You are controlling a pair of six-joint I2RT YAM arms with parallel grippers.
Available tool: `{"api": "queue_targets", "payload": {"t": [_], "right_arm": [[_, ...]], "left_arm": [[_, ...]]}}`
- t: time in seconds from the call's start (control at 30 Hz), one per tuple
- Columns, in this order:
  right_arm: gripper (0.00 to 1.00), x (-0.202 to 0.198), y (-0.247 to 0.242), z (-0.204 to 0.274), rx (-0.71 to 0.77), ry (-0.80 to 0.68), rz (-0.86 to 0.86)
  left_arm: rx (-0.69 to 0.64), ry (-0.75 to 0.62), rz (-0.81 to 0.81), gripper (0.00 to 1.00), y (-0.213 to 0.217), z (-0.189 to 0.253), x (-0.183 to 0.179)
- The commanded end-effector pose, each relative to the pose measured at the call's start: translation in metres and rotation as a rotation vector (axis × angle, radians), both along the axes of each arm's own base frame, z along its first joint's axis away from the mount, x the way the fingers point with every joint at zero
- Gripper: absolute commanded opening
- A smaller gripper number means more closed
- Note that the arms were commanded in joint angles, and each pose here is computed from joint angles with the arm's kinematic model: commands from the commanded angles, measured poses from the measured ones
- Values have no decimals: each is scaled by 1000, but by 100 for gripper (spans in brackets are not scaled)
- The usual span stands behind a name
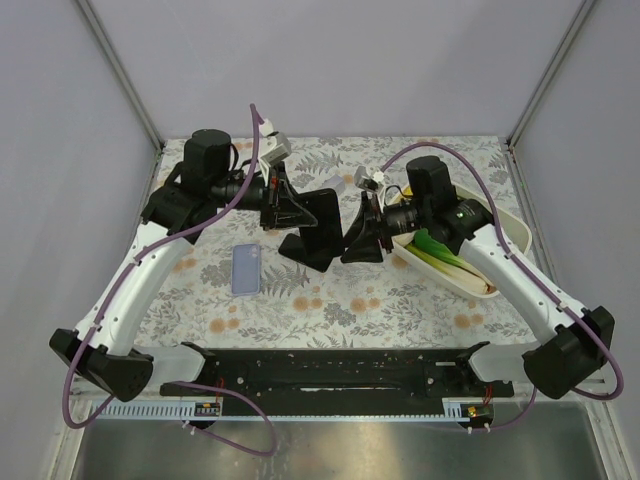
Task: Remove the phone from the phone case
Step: Remove the phone case from the phone.
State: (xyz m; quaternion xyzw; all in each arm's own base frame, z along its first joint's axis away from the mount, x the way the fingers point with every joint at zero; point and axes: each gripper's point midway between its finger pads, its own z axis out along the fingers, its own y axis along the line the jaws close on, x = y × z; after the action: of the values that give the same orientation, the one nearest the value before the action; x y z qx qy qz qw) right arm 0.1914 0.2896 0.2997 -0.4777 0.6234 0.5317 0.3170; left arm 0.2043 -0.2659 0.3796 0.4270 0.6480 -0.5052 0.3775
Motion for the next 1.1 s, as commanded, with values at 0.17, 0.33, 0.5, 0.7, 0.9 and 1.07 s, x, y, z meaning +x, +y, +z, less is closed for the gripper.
{"api": "queue_targets", "payload": {"t": [0.17, 0.33, 0.5, 0.7, 0.9, 1.07], "right_arm": [[40, -3, 9, 14, 26, -67, 56], [26, -13, 13, 16, 38, -82, 107], [0, -25, 14, 15, 18, -151, 153], [0, -49, 9, 17, -20, -286, 234], [0, -69, -1, 33, -20, -395, 290], [0, -82, -10, 49, -6, -466, 313]], "left_arm": [[-79, -82, -55, 0, -3, 29, -6], [-93, -58, -81, 0, -4, 27, -9], [-111, -19, -38, 0, -8, 20, -1], [-135, 73, 89, 0, -12, 16, 20], [-177, 259, 176, 0, -20, 0, 40], [-212, 425, 226, 0, -26, -17, 55]]}}
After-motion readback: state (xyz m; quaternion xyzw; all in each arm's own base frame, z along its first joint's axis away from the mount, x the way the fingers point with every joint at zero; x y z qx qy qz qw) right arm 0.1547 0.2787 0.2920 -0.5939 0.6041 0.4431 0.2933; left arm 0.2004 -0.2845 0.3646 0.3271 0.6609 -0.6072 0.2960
